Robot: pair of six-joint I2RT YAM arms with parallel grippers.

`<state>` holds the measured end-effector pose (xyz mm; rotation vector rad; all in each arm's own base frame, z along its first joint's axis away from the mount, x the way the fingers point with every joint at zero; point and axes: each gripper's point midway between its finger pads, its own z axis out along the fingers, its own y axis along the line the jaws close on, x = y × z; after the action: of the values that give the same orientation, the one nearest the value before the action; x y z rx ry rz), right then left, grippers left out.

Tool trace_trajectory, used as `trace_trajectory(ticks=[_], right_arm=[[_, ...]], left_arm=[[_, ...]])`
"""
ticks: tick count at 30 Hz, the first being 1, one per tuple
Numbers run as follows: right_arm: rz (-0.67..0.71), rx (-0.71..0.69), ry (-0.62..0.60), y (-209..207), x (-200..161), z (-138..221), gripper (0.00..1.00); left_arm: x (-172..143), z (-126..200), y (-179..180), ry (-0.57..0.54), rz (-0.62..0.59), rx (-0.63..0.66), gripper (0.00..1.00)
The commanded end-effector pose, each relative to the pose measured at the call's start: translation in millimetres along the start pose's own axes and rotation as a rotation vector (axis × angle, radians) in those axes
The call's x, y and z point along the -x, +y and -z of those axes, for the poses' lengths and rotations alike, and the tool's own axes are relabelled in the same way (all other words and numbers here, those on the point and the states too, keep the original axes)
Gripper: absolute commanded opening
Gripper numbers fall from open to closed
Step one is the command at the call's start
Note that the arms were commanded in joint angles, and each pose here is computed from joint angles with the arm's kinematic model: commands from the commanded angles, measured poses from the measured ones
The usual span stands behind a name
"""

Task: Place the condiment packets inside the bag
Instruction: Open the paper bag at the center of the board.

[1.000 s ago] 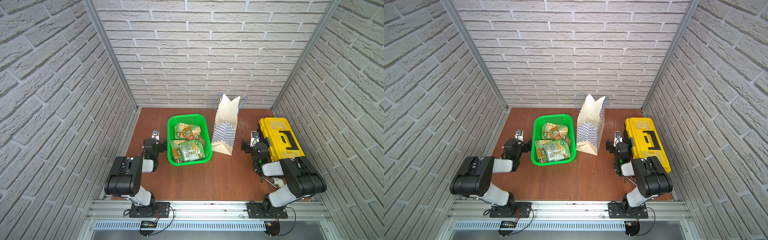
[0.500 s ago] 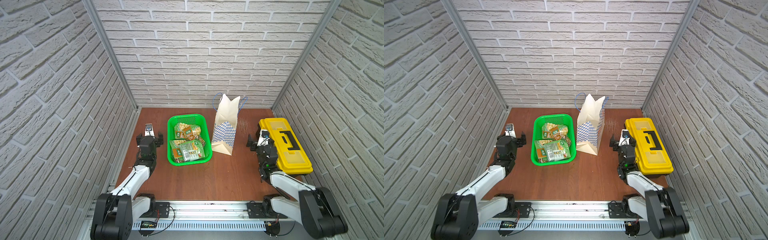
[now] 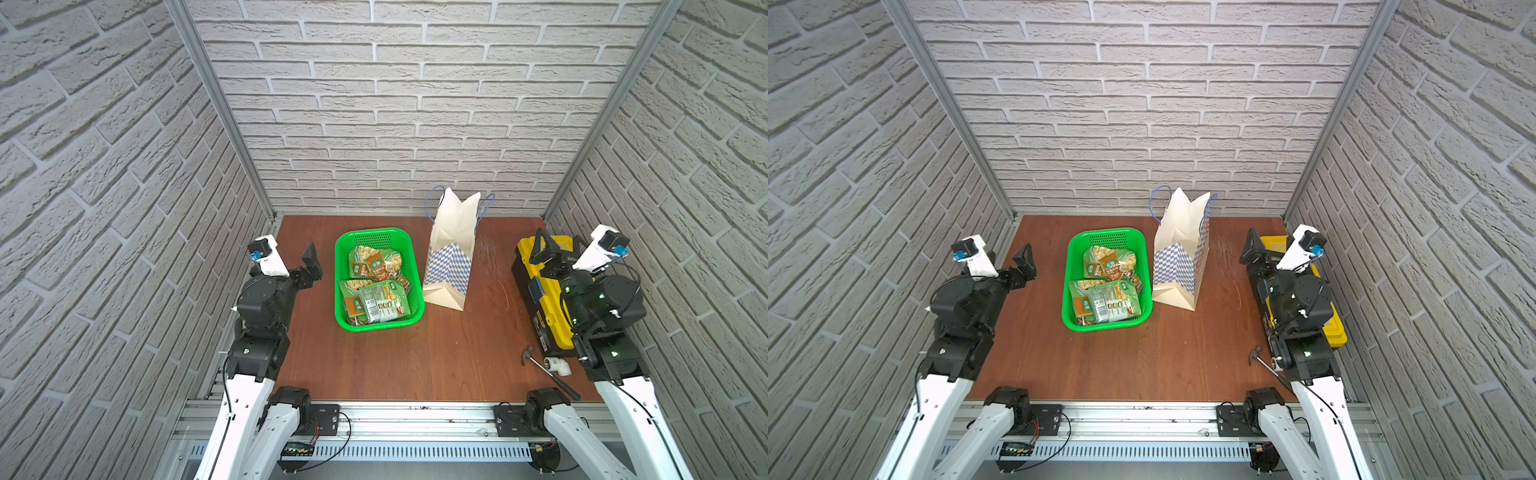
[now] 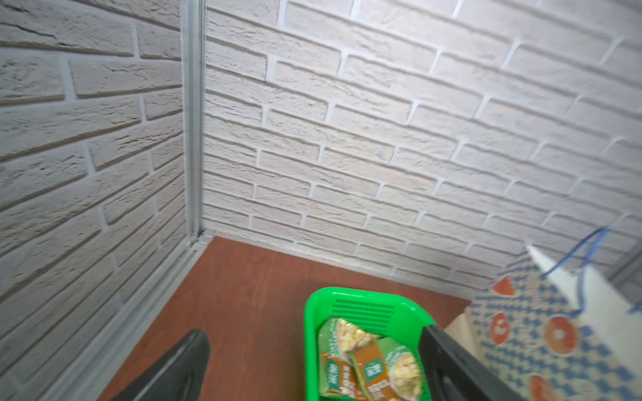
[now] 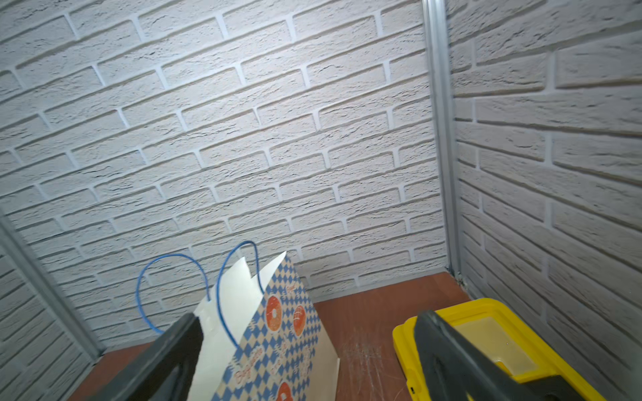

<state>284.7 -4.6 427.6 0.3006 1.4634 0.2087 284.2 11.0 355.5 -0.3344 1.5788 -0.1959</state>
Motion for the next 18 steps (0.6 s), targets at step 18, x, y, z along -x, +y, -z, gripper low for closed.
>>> trace_trajectory(ticks=[18], right_arm=[[-0.247,0.256,0.531,77.3,-69.5,-112.5,0.97]], left_arm=[[-15.5,-81.7,-196.2,0.328,0.045,-0.528,0.98]])
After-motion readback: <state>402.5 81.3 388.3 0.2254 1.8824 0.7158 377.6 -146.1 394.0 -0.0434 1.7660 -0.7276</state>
